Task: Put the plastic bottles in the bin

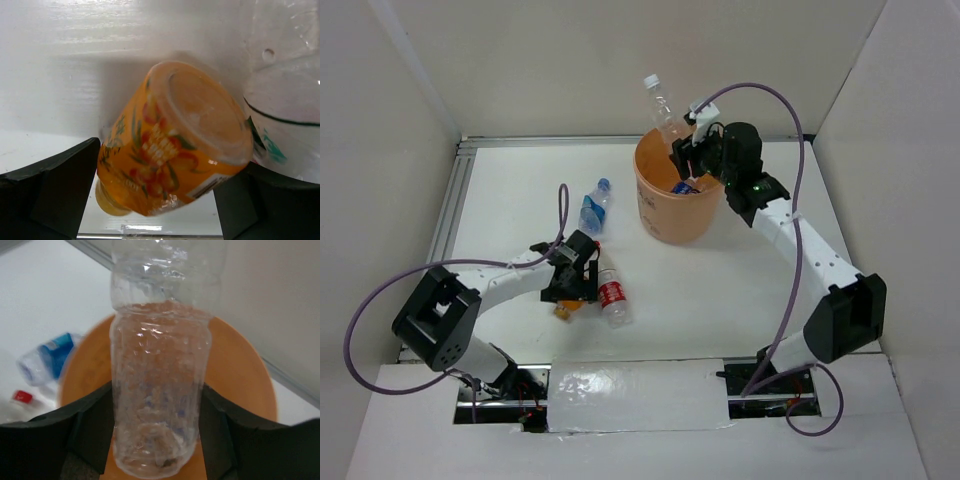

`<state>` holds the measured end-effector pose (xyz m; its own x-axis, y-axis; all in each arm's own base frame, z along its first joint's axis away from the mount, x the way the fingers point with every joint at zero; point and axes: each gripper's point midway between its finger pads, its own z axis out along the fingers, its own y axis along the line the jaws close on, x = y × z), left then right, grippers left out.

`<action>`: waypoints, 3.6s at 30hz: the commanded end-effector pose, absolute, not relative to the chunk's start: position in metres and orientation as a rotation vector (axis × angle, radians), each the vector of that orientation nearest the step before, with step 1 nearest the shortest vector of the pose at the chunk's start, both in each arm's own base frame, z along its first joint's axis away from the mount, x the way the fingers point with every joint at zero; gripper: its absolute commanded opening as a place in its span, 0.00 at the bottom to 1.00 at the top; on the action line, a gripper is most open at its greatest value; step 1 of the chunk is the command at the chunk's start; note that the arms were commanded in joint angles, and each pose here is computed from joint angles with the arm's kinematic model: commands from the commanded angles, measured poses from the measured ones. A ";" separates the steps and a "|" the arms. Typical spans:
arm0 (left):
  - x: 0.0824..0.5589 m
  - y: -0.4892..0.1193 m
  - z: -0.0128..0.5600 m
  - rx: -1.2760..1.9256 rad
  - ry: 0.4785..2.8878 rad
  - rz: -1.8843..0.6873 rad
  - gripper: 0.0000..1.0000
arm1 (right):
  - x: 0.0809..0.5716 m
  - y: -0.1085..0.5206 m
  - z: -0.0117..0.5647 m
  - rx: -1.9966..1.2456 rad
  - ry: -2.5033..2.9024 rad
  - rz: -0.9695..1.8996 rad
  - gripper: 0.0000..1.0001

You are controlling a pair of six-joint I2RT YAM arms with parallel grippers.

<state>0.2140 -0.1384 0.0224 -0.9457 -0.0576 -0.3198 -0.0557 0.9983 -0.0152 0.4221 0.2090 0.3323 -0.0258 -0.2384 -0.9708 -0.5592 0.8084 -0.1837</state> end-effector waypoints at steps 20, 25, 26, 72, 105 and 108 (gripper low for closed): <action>0.262 -0.211 0.230 0.200 2.214 -0.535 0.22 | 0.360 0.157 0.316 -0.926 1.475 0.480 0.55; 0.316 -0.263 0.357 0.304 1.840 -0.683 0.21 | 0.337 0.156 0.273 -0.992 1.562 0.519 0.00; 0.326 -0.273 0.368 0.313 1.806 -0.696 0.21 | 0.332 0.157 0.268 -0.997 1.587 0.544 0.00; 0.360 -0.106 0.276 -0.318 1.847 -0.166 0.99 | 0.261 0.397 0.061 -0.832 2.268 0.635 0.38; 0.480 -0.149 0.088 -0.057 2.391 -0.556 0.99 | 0.404 0.214 0.448 -0.588 1.240 0.383 0.55; 0.471 -0.160 0.071 -0.001 2.437 -0.563 0.93 | 0.440 0.199 0.407 -0.582 1.362 0.412 0.82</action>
